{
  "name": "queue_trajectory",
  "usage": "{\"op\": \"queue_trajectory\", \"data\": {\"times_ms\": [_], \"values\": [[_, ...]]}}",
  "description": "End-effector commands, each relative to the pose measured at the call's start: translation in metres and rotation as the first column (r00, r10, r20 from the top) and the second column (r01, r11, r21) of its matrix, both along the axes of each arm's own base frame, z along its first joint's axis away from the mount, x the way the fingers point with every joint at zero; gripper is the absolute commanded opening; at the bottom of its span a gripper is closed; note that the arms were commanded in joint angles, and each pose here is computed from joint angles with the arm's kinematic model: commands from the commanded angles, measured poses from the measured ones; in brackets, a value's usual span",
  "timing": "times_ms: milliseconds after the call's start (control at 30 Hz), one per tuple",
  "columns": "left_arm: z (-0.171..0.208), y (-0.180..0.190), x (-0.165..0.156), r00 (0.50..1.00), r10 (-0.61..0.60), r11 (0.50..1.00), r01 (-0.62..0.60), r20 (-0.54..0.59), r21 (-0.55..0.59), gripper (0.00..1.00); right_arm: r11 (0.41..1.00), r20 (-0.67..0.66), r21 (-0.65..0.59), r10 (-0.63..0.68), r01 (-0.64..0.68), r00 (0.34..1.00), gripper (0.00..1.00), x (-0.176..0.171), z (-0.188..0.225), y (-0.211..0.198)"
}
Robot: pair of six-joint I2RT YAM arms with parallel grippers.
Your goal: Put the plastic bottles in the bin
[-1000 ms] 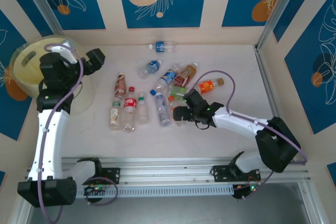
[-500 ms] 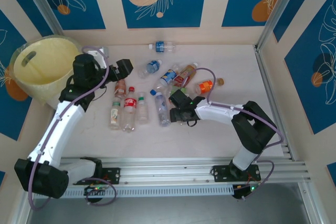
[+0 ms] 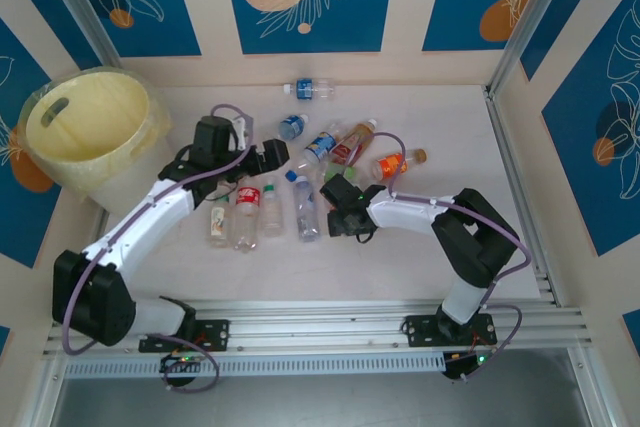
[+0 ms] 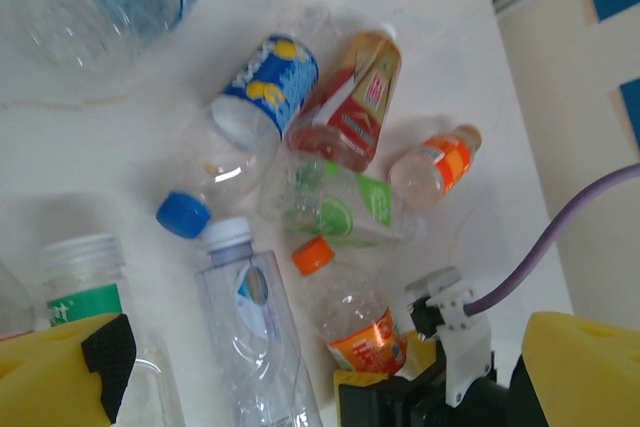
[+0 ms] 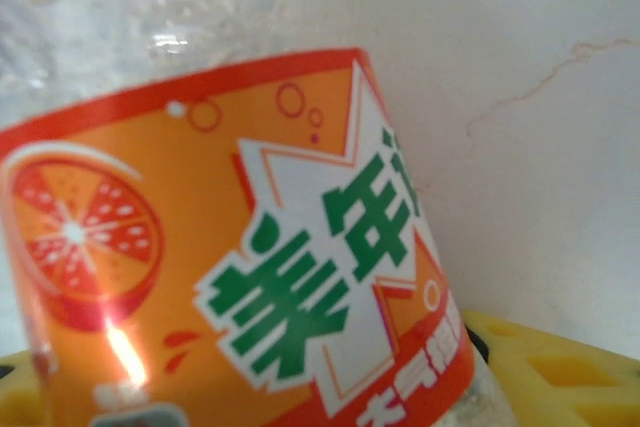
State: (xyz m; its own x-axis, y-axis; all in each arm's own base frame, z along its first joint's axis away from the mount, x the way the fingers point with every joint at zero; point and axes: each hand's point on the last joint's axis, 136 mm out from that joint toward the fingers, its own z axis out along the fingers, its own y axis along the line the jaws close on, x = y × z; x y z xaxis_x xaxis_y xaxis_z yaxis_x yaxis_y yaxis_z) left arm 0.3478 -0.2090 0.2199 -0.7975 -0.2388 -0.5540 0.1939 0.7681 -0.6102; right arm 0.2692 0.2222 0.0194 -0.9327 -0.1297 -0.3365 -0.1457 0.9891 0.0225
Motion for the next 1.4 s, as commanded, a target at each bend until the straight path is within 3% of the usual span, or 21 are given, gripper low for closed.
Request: {"op": "queue_trajectory", "data": {"times_ms": [0,167,333,533,667,800,967,1133,1367], "values": [[0.001,-0.008,0.003,1.000,-0.001,0.999,0.000,0.018,0.047,1.00,1.000,0.034,-0.008,0.023,-0.022,0.999,0.58,-0.003,0.006,-0.001],[-0.007,-0.021,0.006,0.999,-0.022,0.999,0.021,0.030,0.045,1.00,1.000,0.102,0.001,0.006,-0.006,0.995,0.52,-0.007,0.022,-0.009],[-0.014,-0.041,0.002,0.995,-0.088,0.996,0.087,-0.046,-0.025,1.00,0.999,0.236,0.043,-0.020,0.010,0.972,0.46,-0.002,0.053,-0.013],[-0.012,-0.066,-0.008,0.980,-0.199,0.978,0.198,-0.014,-0.072,1.00,0.981,0.345,0.192,-0.030,-0.039,0.938,0.42,-0.001,0.085,-0.003],[0.008,-0.087,-0.017,0.962,-0.267,0.945,0.273,0.060,-0.181,1.00,0.946,0.415,0.317,-0.072,-0.070,0.907,0.40,0.000,0.104,0.004],[0.017,-0.106,-0.025,0.940,-0.329,0.913,0.341,0.091,-0.223,1.00,0.866,0.472,0.452,-0.029,-0.214,0.881,0.40,-0.004,0.128,0.028],[0.016,-0.121,-0.031,0.926,-0.360,0.902,0.377,0.112,-0.210,1.00,0.820,0.501,0.491,0.010,-0.294,0.865,0.40,-0.008,0.140,0.041],[0.007,-0.121,-0.028,0.944,-0.321,0.927,0.330,0.076,-0.178,1.00,0.780,0.536,0.530,-0.004,-0.332,0.844,0.40,-0.005,0.155,0.050],[-0.003,-0.137,-0.034,0.938,-0.346,0.911,0.342,0.026,-0.230,0.98,0.758,0.570,0.561,-0.061,-0.334,0.819,0.41,0.009,0.172,0.057]]}}
